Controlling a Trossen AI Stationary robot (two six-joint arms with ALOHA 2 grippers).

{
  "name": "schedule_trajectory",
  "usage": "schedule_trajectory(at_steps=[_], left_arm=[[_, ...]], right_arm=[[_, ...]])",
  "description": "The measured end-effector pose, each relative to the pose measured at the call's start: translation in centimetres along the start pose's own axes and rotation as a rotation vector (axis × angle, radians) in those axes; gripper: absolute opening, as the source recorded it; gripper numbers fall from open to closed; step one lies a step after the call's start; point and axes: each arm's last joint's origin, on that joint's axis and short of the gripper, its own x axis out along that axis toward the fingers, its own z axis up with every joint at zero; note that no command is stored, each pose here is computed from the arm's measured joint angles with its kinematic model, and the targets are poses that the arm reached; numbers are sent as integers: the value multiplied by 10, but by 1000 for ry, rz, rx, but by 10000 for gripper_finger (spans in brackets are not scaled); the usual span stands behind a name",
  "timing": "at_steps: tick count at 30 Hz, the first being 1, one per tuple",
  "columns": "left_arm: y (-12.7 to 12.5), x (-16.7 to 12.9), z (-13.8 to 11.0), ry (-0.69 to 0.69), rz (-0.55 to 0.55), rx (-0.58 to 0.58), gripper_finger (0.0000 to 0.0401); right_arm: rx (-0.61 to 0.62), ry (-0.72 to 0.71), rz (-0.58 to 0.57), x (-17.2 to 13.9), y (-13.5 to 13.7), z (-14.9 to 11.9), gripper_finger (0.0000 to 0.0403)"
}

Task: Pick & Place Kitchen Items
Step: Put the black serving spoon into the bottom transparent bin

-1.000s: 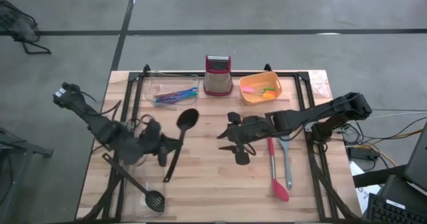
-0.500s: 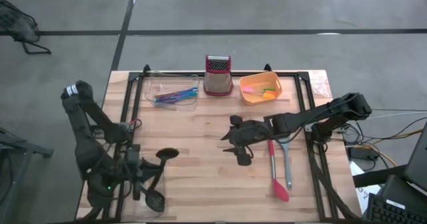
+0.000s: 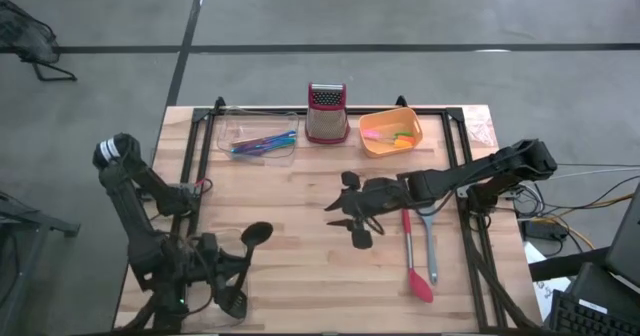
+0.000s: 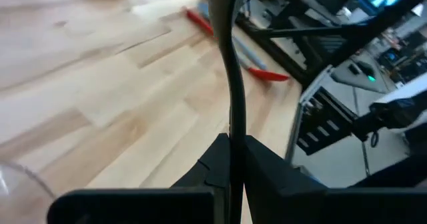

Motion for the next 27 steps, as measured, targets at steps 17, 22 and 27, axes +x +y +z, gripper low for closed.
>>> schedule_trajectory(at_steps=[17,22,27], left_arm=[[53,18,-29,-8,115,-66,41],[65,21,-34,12,146,-85,42],[71,22,-36,23,163,-114,38]], right_arm=[[-149,-208,6,-8,2,36,124],[-151,-189,6,-3,2,33,111],[-150,-171,2,2,1,30,98]])
